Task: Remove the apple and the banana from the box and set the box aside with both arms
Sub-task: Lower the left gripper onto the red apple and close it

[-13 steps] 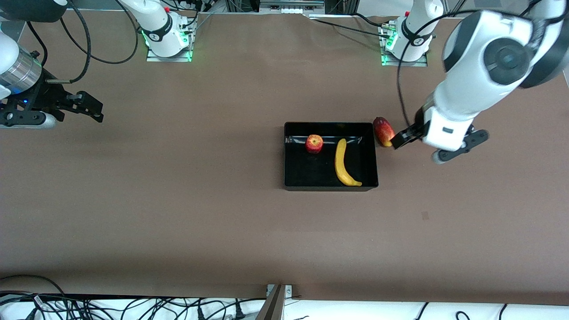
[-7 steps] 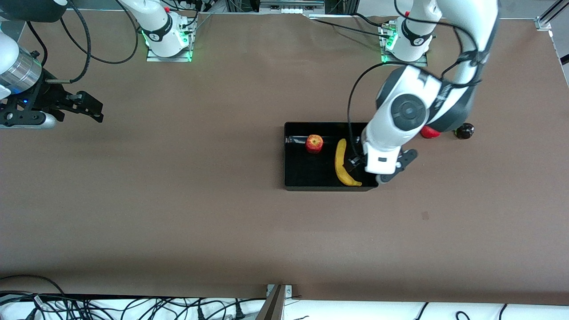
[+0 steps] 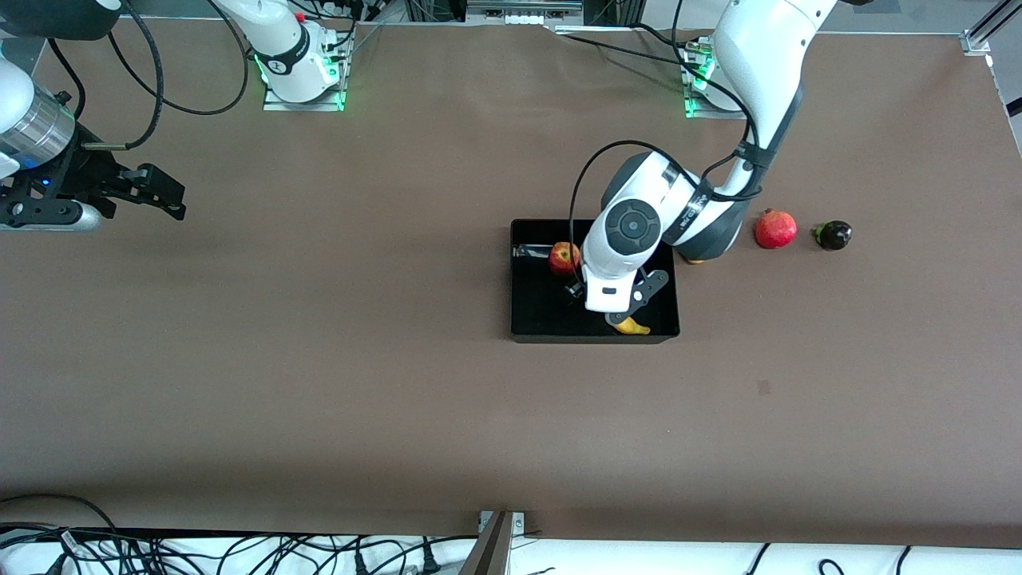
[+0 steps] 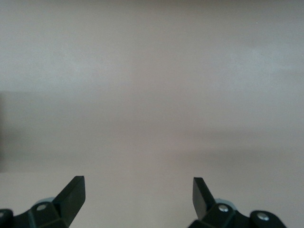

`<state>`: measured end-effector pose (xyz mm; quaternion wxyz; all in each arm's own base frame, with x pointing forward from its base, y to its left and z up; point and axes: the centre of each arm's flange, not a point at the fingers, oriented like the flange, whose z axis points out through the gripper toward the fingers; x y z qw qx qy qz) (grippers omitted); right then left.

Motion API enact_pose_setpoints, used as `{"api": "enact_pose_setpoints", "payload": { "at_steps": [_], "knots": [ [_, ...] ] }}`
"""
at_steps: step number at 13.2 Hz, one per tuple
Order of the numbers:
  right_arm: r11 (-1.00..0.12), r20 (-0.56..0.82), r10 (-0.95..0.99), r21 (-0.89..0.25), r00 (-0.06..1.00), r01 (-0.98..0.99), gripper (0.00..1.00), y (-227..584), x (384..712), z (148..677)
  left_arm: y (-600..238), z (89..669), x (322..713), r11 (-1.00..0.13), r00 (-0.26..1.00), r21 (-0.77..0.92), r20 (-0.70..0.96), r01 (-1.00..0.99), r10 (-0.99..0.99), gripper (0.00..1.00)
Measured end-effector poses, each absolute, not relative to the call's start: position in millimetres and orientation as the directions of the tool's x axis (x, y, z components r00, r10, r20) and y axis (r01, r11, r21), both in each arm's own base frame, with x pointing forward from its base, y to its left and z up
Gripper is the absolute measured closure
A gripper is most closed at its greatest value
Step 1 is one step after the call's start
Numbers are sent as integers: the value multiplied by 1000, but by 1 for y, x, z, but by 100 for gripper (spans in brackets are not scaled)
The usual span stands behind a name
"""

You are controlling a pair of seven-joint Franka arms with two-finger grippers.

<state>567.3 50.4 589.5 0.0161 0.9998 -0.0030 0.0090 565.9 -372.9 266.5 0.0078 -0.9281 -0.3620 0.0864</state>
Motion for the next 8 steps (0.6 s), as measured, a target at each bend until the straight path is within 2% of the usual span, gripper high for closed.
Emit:
{"api": "enact_pose_setpoints", "payload": {
  "at_steps": [8],
  "knots": [
    [-999, 18, -6, 32, 1000, -6, 0, 50, 567, 590, -402, 225, 534, -753, 725, -98, -216, 650, 654, 0]
  ]
}}
